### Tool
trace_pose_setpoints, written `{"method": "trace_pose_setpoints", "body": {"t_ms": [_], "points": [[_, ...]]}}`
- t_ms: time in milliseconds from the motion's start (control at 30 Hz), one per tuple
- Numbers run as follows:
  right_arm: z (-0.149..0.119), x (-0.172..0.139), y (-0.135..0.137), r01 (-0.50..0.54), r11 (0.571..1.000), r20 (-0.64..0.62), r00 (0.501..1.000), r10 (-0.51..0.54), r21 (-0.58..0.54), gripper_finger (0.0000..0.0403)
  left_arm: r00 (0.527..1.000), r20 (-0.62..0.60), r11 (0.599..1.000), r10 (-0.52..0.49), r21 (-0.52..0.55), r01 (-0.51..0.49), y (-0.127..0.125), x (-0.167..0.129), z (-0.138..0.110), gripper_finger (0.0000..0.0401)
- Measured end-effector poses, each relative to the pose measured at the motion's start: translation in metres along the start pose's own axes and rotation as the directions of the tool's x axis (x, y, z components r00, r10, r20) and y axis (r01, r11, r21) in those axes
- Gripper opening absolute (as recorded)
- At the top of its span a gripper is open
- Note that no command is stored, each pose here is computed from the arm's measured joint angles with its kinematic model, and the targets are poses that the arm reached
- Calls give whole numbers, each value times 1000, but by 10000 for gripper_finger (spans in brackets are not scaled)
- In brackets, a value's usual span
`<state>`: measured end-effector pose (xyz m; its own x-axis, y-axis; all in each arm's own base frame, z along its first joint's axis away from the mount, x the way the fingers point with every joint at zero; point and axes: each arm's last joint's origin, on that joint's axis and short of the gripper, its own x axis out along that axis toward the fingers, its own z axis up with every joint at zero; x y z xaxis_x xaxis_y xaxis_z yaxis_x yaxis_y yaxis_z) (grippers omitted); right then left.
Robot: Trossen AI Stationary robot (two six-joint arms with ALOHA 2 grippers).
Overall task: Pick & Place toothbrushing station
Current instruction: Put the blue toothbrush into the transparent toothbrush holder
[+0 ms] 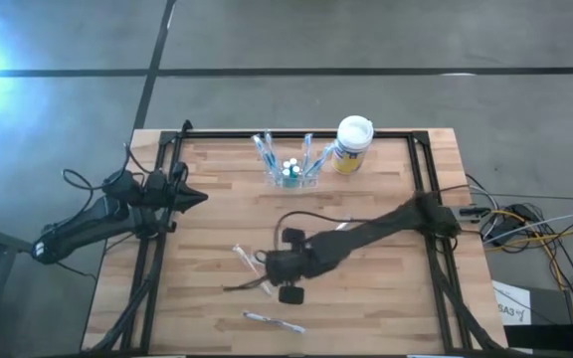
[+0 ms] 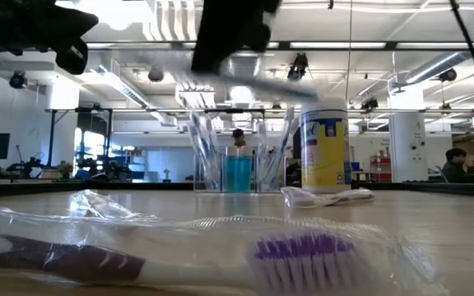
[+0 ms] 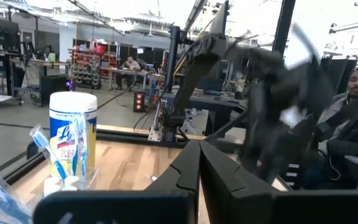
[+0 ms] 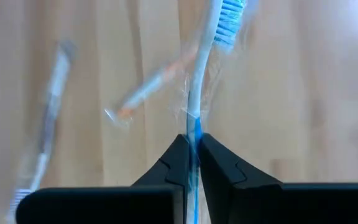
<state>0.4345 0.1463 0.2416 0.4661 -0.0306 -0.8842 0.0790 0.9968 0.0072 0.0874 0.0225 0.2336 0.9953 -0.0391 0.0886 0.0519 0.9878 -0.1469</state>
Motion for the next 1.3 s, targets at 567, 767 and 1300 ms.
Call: {"method": "trace_pose_setpoints", "body": {"t_ms": [567, 767, 1300], "points": [[-61, -119, -49, 27, 993, 735, 674, 67, -116, 18, 1000, -10, 1000, 1, -1, -1, 0, 0, -1, 16], [-93, -93, -80, 29, 995, 866, 496, 67, -93, 18, 999, -37, 1000, -5, -6, 5, 2, 2, -6, 5], [-91, -35, -129, 131, 991, 926, 377, -17, -35, 18, 999, 34, 995, 17, 100, -21, 19, 34, -13, 67]]}}
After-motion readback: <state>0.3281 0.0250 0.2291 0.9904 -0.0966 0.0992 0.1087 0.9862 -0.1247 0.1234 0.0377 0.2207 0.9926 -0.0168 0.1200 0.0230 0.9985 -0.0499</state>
